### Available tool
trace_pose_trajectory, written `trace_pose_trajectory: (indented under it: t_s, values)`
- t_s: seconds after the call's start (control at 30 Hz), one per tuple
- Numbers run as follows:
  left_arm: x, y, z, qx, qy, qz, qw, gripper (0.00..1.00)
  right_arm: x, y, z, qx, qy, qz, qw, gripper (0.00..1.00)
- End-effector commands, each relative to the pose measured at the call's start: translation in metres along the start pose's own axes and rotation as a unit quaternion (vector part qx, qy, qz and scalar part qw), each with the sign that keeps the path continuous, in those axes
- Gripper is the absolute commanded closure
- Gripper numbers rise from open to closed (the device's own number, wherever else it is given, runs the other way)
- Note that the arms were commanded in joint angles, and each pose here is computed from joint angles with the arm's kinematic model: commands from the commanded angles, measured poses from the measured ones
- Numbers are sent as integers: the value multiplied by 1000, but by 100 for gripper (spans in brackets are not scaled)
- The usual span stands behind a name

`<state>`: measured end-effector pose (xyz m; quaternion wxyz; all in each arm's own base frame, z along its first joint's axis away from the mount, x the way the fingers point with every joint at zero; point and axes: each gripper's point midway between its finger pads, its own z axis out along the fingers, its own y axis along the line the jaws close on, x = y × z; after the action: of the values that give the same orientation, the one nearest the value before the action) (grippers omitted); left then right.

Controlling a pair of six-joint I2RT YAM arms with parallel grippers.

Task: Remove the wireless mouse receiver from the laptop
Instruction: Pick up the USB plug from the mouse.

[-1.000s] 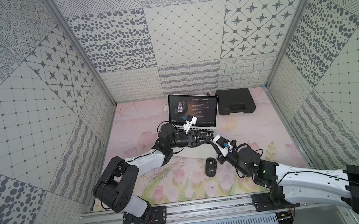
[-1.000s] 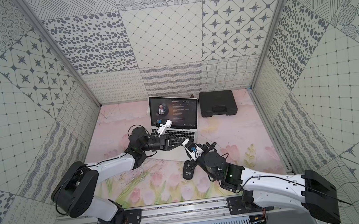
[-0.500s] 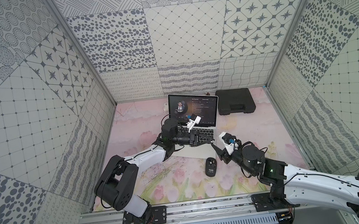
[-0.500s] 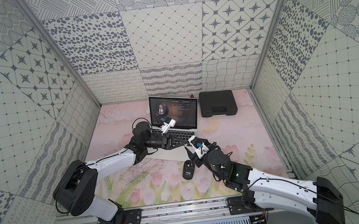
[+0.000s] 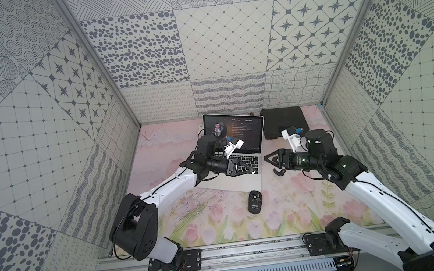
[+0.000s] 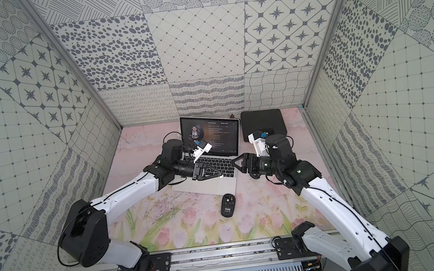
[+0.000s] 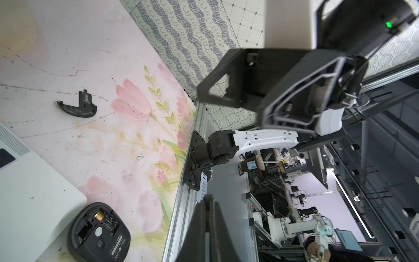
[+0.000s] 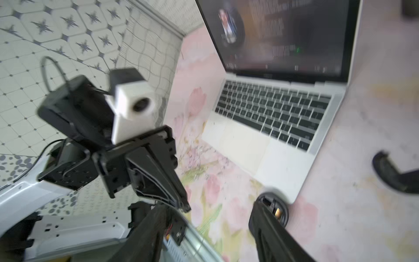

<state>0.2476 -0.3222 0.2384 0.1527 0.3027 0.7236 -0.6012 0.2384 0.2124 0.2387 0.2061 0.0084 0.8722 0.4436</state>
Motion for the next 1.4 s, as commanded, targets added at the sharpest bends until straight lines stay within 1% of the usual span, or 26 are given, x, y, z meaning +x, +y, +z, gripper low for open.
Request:
trace_pose_trajectory:
  t_s: [0.0, 0.07, 0.1, 0.17, 0.27, 0.37, 0.4, 0.53, 0.67, 0.87, 1.1, 1.37]
  values:
    - [32, 11, -9, -68, 69, 128, 987, 100, 36, 15, 1, -63, 109, 118, 985, 35]
    - [37, 18, -10, -101, 84, 195, 972, 100, 34, 13, 7, -70, 110, 141, 981, 37]
    - [39, 21, -10, -114, 87, 219, 965, 100, 32, 15, 10, -79, 113, 153, 979, 38]
    - [41, 25, -12, -125, 94, 240, 958, 100, 27, 20, 13, -95, 108, 171, 975, 40]
    - [46, 24, -12, -122, 98, 277, 948, 100, 22, 26, 18, -123, 100, 198, 967, 46]
    - [53, 12, -12, -100, 88, 328, 935, 100, 27, 23, 23, -114, 113, 206, 965, 48]
    - [53, 9, -13, -102, 83, 342, 930, 100, 29, 23, 25, -114, 121, 209, 964, 48]
    - [54, 3, -16, -110, 77, 382, 915, 100, 37, 24, 32, -111, 142, 215, 960, 49]
    - [55, 2, -17, -122, 77, 407, 902, 100, 45, 32, 41, -111, 162, 207, 958, 50]
    - [55, -1, -17, -116, 74, 412, 901, 100, 51, 38, 49, -115, 171, 199, 958, 52]
    - [56, -7, -18, -109, 69, 429, 894, 100, 61, 38, 58, -112, 192, 204, 953, 57]
    - [58, -13, -18, -98, 67, 438, 891, 100, 67, 41, 67, -108, 209, 201, 951, 59]
